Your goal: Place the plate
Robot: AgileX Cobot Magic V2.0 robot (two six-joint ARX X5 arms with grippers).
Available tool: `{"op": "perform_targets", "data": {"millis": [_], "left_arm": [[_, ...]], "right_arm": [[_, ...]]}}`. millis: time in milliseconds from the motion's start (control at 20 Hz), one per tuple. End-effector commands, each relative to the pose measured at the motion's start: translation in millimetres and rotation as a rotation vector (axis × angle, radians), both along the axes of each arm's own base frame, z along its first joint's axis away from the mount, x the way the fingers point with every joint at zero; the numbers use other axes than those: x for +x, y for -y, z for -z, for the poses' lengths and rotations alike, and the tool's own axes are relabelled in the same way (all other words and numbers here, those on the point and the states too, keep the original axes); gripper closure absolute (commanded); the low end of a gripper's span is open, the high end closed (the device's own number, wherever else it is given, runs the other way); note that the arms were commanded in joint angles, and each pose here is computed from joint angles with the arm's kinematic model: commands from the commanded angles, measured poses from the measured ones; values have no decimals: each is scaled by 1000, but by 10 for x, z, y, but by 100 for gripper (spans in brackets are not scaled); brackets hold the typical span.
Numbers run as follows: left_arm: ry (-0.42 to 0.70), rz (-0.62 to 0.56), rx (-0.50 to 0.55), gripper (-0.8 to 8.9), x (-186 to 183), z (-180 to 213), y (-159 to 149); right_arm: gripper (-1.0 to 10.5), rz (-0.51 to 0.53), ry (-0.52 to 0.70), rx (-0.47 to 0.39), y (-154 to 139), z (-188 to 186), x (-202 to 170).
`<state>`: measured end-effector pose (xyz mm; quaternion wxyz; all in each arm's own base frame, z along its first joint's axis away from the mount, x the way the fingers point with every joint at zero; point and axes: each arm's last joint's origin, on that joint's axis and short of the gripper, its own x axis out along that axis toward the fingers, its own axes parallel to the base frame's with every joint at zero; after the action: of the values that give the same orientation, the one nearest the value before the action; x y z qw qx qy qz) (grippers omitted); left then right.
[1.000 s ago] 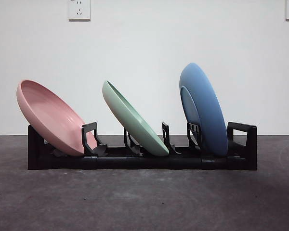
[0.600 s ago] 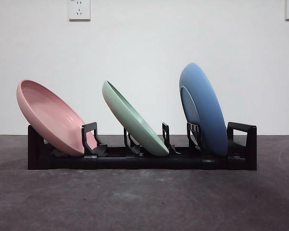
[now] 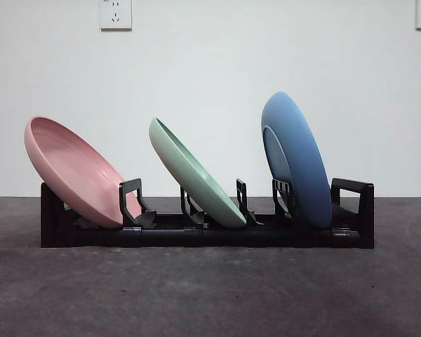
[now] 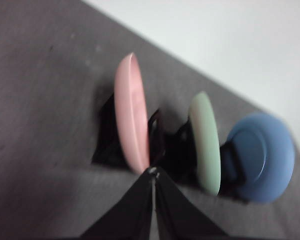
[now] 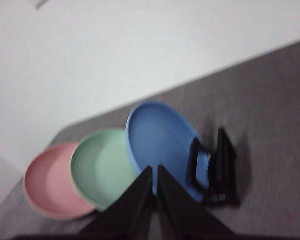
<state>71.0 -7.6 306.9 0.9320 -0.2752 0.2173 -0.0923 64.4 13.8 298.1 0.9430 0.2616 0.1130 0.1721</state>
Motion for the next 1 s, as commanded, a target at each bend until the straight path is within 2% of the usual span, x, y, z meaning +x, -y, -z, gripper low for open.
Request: {"op": "perform_targets", "data": {"millis": [50,450,650,850,900,1000], "left_arm": [[-56,48,91,802,-18,-172,2],[-243,117,177,802,41,-426,2],[-352,212,259,802,188,-519,18],[-462,311,312,797,435,-514,58],[-471,321,314,765,473,-506,67],[-480,330,314,597,531,-492,79]], "right_arm": [[933,-29,-78,-14,-8,-182,22],[933,-170,-237,-151,-47,-580,196],[933,-245,-309,-293,-77,-754,393],[930,-355,-384,-354,-195,-797,642],[900,-376,-393,-365,-223,-783,689],[719,-395,-422,-379,-267,-741,771]]}}
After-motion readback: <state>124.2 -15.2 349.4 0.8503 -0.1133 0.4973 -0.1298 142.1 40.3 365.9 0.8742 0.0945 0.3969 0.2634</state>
